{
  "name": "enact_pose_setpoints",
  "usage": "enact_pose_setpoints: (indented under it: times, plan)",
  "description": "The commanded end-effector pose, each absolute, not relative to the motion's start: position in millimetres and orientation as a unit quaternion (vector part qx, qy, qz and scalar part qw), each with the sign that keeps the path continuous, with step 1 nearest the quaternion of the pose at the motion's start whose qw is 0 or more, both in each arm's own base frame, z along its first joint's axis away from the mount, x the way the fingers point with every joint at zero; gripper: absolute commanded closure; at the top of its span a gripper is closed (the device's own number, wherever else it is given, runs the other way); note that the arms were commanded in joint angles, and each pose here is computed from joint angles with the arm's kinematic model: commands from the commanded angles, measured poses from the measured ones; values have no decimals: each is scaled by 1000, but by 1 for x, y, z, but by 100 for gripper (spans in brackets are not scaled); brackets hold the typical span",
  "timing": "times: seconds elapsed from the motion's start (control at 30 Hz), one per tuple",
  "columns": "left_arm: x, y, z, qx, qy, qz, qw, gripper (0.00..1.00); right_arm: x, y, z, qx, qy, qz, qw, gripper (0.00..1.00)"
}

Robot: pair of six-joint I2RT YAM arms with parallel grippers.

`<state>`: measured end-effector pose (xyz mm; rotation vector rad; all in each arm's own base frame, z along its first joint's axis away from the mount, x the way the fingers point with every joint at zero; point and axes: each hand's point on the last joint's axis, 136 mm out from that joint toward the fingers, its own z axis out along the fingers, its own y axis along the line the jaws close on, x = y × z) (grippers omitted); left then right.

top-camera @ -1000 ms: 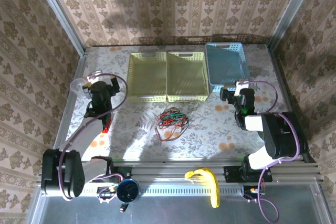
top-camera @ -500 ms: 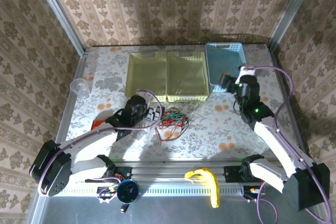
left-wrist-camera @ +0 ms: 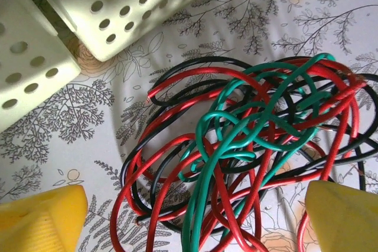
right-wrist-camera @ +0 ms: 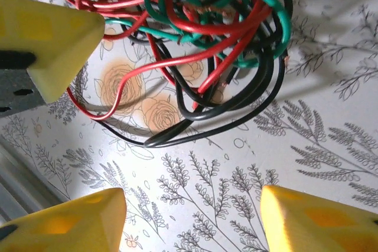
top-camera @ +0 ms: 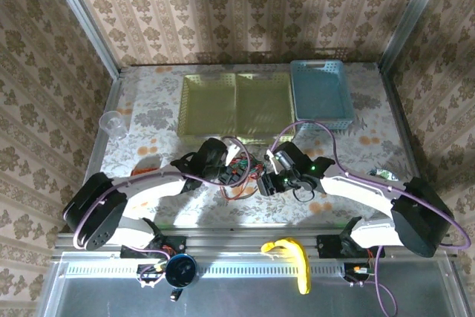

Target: Untangle the cables

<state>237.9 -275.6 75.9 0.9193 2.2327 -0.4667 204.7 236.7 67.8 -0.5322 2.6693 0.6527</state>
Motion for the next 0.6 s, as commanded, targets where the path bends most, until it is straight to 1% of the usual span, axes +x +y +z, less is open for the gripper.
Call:
enact_pose_setpoints:
  times: [0.0,0.13,0.2,0.33,0.53,0.57]
  plan:
    - [243,-287,82,365,845,-183,345,12,205,251,75,-202,934,250,156,43]
    - [242,-288,75,362,846,-189,342,20,209,265,69,-212,931,263,138,48]
    - [241,-288,71,359,849,-191,339,23,210,270,67,-214,930,267,134,49]
    - [240,-287,60,353,854,-192,332,33,214,272,56,-208,935,258,126,49]
    - [245,-285,39,346,865,-163,325,36,218,259,51,-188,945,231,139,49]
    - [245,-286,37,347,865,-159,325,38,218,257,51,-186,945,230,143,49]
